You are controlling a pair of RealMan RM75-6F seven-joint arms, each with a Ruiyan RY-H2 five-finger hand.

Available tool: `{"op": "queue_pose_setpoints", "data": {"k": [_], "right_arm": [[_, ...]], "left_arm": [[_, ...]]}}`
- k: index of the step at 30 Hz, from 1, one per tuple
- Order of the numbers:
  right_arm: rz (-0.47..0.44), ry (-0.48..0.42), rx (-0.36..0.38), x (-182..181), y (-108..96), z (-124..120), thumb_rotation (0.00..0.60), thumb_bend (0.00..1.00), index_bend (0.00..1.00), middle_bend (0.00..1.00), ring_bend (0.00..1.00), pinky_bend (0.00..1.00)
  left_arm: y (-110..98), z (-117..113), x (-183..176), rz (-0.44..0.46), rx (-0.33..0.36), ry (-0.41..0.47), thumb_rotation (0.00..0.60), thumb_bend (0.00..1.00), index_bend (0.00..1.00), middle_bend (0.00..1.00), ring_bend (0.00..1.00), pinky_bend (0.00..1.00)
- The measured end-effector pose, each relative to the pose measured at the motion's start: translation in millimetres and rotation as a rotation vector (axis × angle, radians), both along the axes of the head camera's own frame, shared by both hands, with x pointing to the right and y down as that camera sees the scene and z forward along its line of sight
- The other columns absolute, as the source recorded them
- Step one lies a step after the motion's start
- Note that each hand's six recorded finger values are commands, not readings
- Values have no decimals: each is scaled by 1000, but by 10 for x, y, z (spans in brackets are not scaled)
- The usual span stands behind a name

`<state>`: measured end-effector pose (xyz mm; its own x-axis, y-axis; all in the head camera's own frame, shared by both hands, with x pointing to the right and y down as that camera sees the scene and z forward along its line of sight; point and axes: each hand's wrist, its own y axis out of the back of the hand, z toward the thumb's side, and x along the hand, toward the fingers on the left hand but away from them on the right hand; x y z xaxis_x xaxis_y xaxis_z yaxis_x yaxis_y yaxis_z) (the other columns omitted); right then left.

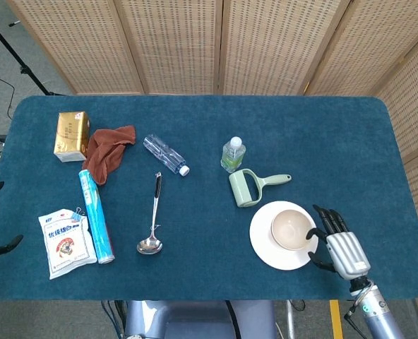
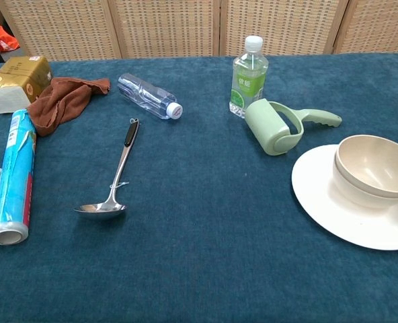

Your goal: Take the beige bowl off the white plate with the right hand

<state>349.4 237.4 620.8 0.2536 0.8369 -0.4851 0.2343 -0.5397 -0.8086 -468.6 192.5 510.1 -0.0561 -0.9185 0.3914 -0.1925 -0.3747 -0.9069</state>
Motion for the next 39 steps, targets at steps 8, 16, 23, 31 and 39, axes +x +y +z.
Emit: {"op": "queue_pose_setpoints", "data": {"k": [8, 16, 23, 31, 39], "right_arm": [[-9, 6, -22, -42, 37, 59, 600, 337, 438, 0, 0, 0], [-12, -9, -46, -147, 71, 141, 600, 337, 448, 0, 0, 0], [-20, -7, -63, -206, 81, 214, 600, 347, 455, 0, 0, 0], [-16, -12, -76, -242, 76, 295, 600, 365, 490, 0, 0, 0], [-13, -14, -82, -260, 67, 339, 600, 414, 520, 0, 0, 0]], "left_arm": [[-6, -28, -39, -13, 6, 7, 600, 155, 0, 0, 0, 0], [-6, -36, -56, -19, 7, 11, 600, 155, 0, 0, 0, 0], [-9, -38, -62, -20, 6, 11, 600, 155, 0, 0, 0, 0], [-21, -38, -82, -27, 4, 14, 600, 155, 0, 0, 0, 0], [-29, -36, -93, -31, 2, 15, 600, 155, 0, 0, 0, 0]]}}
